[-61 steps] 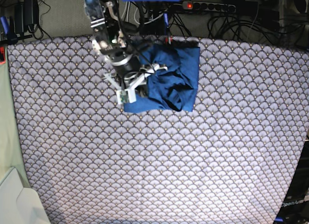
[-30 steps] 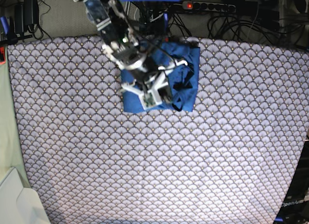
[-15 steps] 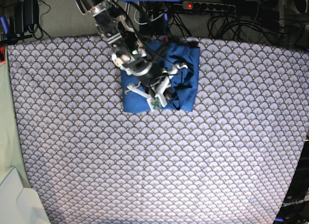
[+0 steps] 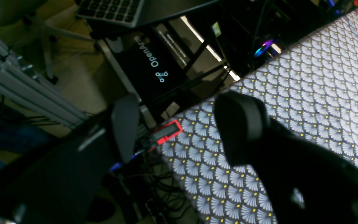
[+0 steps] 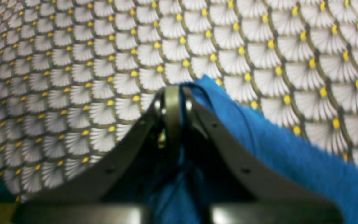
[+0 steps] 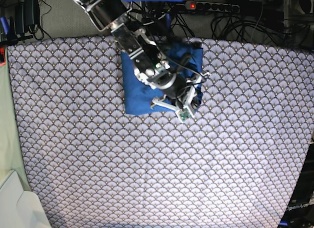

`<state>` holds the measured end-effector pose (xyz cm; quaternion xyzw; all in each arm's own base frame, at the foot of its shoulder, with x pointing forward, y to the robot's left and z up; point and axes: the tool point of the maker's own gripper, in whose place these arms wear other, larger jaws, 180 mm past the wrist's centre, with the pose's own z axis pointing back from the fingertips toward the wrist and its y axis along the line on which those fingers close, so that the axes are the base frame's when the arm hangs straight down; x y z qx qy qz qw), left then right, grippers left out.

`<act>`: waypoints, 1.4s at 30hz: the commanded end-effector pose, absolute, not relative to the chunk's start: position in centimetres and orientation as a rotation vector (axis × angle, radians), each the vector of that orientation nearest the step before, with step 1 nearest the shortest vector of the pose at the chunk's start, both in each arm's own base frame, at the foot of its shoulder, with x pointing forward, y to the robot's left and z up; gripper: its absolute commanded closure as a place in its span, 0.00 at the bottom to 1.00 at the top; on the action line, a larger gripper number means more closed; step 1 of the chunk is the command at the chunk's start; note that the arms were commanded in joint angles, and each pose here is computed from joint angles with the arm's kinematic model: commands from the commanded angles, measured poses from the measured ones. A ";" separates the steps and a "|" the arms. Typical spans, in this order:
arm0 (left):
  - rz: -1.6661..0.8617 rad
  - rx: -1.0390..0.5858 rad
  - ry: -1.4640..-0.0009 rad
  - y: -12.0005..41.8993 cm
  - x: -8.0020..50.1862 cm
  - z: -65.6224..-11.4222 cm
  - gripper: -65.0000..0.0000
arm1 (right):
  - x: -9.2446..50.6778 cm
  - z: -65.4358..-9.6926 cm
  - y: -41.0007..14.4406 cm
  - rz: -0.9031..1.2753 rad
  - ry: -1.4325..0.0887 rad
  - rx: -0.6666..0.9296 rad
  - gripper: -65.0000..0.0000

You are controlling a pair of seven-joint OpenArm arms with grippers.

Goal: Fold the T-shirt properly
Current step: 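Regrasp the folded edge with the right gripper and tuck it under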

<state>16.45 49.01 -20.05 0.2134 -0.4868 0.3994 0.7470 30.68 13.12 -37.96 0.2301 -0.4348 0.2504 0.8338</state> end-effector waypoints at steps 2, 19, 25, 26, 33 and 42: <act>0.847 0.504 -1.117 49.4 16.8 -18.0 0.37 | 31.4 -35.2 14.4 0.558 -0.997 0.545 1.00; 0.801 0.437 -1.061 47.5 18.6 -20.8 0.37 | 30.5 -35.3 0.2 0.305 -1.057 0.349 1.00; 0.817 0.401 -1.046 46.6 18.6 -22.0 0.37 | 28.8 -37.2 -1.2 0.280 -1.003 0.328 1.00; 0.817 0.399 -1.044 46.5 18.6 -22.0 0.37 | 28.7 -37.2 -1.1 0.282 -1.001 0.330 1.00; 0.836 0.393 -1.018 46.1 17.7 -23.1 0.37 | 28.6 -36.9 1.9 0.330 -1.000 0.386 1.00; 0.670 0.353 -0.970 44.0 18.2 -24.9 0.37 | 29.7 -34.4 7.9 0.450 -1.044 0.485 1.00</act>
